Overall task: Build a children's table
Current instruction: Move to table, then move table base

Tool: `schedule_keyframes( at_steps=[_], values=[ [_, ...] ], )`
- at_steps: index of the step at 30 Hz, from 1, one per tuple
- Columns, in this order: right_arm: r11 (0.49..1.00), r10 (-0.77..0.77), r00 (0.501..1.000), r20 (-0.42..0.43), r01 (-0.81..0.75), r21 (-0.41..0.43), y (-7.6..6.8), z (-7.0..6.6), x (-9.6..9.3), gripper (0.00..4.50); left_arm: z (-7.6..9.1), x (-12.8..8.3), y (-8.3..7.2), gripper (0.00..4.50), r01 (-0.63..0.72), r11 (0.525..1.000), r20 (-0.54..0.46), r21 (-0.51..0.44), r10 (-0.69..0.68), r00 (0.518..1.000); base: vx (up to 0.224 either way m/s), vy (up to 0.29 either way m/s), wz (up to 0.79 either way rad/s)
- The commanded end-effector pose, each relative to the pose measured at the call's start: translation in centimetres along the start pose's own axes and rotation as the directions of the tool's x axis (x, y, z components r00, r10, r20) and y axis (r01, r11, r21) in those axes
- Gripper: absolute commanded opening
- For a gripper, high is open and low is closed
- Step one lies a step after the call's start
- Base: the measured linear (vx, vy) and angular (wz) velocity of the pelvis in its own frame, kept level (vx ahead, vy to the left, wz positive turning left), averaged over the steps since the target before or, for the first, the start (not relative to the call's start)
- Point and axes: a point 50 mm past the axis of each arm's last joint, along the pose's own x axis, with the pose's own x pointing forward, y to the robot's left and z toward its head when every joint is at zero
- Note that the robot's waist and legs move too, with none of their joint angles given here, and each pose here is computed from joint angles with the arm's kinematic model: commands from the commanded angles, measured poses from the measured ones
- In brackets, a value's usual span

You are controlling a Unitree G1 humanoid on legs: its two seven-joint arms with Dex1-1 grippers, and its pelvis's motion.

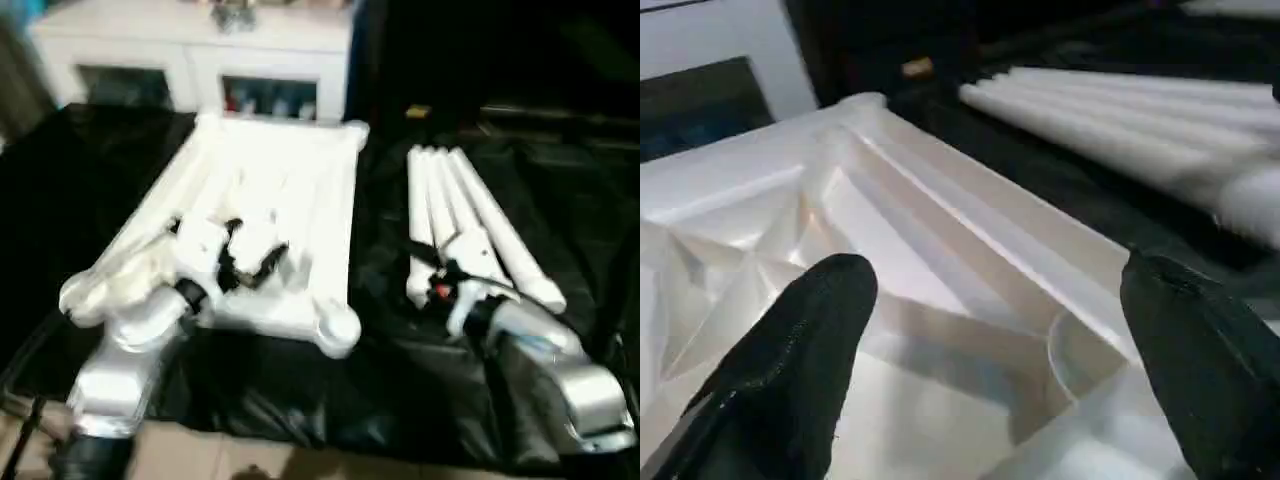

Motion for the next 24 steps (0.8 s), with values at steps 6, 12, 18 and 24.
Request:
schedule_keyframes(
  at_steps=[6,12,18,24],
  values=[
    [0.992,0.119,0.99,-0.075,-0.122,-0.036,0.2,0.0,-0.7,4.5,-0.2,0.2,-0.1,4.4,0.334,0.94,-0.055,0.07,-0.331,0.942,-0.01,-0.019,0.03],
    [0.98,0.162,0.975,-0.15,-0.176,-0.091,0.1,-0.1,-0.9,4.5,-1.6,1.4,-0.1,4.22,0.528,0.837,-0.207,0.142,-0.496,0.843,0.0,0.0,0.0],
    [0.969,0.199,0.959,-0.204,-0.223,-0.105,0.2,-0.2,-1.2,4.5,-2.4,2.2,0.0,3.78,0.645,0.761,-0.276,0.078,-0.605,0.747,0.0,0.0,0.0],
    [0.959,0.248,0.941,-0.228,-0.271,-0.076,0.5,-0.1,-1.6,4.5,-2.7,2.8,0.4,3.24,0.674,0.738,-0.302,0.039,-0.634,0.712,0.0,0.0,0.0]
  ],
)
